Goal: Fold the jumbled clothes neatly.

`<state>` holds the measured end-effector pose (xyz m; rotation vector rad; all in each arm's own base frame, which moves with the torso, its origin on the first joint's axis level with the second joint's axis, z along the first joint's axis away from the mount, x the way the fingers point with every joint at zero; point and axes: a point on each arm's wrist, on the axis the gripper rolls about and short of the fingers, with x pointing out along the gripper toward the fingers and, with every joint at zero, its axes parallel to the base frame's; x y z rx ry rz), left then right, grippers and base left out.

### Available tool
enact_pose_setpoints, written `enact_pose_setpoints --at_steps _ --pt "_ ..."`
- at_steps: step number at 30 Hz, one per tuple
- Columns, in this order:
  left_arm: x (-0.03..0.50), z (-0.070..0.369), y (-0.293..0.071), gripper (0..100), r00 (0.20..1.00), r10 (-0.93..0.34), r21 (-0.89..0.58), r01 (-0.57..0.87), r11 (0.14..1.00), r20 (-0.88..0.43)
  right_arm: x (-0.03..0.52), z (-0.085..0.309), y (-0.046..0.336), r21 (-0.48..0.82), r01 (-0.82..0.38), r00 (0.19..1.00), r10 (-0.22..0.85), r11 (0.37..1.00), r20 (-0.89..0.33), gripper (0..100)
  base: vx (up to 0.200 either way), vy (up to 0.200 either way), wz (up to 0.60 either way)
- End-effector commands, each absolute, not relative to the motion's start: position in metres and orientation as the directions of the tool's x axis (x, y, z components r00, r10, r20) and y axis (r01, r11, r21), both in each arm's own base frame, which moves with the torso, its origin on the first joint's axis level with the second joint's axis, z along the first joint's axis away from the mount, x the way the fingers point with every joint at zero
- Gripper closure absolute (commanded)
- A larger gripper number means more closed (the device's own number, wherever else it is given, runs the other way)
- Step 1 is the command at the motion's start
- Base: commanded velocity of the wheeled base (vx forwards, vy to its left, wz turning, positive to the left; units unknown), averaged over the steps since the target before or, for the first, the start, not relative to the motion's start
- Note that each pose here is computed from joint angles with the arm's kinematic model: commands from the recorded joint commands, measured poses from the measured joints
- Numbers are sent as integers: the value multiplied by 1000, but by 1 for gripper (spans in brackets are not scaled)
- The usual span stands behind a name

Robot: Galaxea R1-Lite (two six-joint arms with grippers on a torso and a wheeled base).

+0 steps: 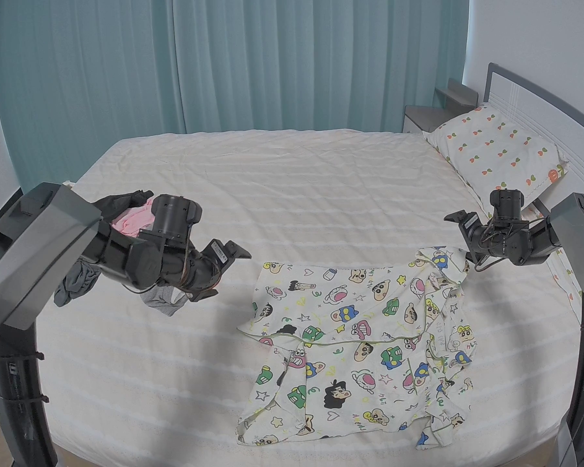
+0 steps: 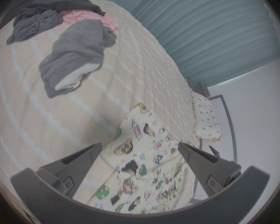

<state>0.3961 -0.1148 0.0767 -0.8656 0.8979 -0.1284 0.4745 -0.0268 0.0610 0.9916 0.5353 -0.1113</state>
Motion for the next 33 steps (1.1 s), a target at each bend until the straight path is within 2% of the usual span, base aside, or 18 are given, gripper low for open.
enact_pose_setpoints --at_steps 1,3,5,11,14,15,18,19,24,25,28,29,33 --pt "351 109 -106 0 637 -542 -790 -184 585 -549 462 96 -40 784 293 898 124 547 -422 0 0 0 0" --pt "349 107 -106 0 641 -546 -805 -203 558 -540 466 102 -36 817 307 905 118 487 -410 0 0 0 0" --pt "349 103 -106 0 645 -547 -811 -209 546 -534 466 101 -26 826 335 890 137 453 -436 0 0 0 0" --pt "336 90 -102 0 637 -546 -807 -220 548 -544 456 87 -26 793 407 845 143 454 -515 0 0 0 0" --pt "324 83 -99 0 626 -548 -803 -231 549 -555 440 72 -43 735 433 813 127 522 -569 0 0 0 0" --pt "319 78 -95 0 622 -554 -806 -230 546 -553 428 61 -50 697 430 785 143 574 -603 0 0 0 0" --pt "319 78 -95 0 622 -554 -806 -230 546 -553 428 61 -50 697 430 785 143 574 -603 0 0 0 0" --pt "293 67 -87 0 592 -613 -832 -203 516 -524 388 35 -76 669 308 752 259 676 -607 0 0 0 0" --pt "278 55 -86 0 583 -644 -854 -193 483 -495 368 10 -83 631 234 745 281 739 -605 0 0 0 0" --pt "279 52 -87 0 592 -648 -868 -208 451 -479 366 0 -83 614 220 737 283 758 -614 0 0 0 0" --pt "280 52 -87 0 595 -652 -873 -208 441 -470 366 -3 -83 611 217 734 285 762 -616 0 0 0 0" --pt "280 52 -86 0 619 -661 -897 -184 402 -423 365 -22 -81 592 222 704 293 775 -647 0 0 0 0" --pt "274 44 -86 0 609 -669 -897 -186 402 -426 364 -35 -79 572 200 677 310 796 -667 0 0 0 0"
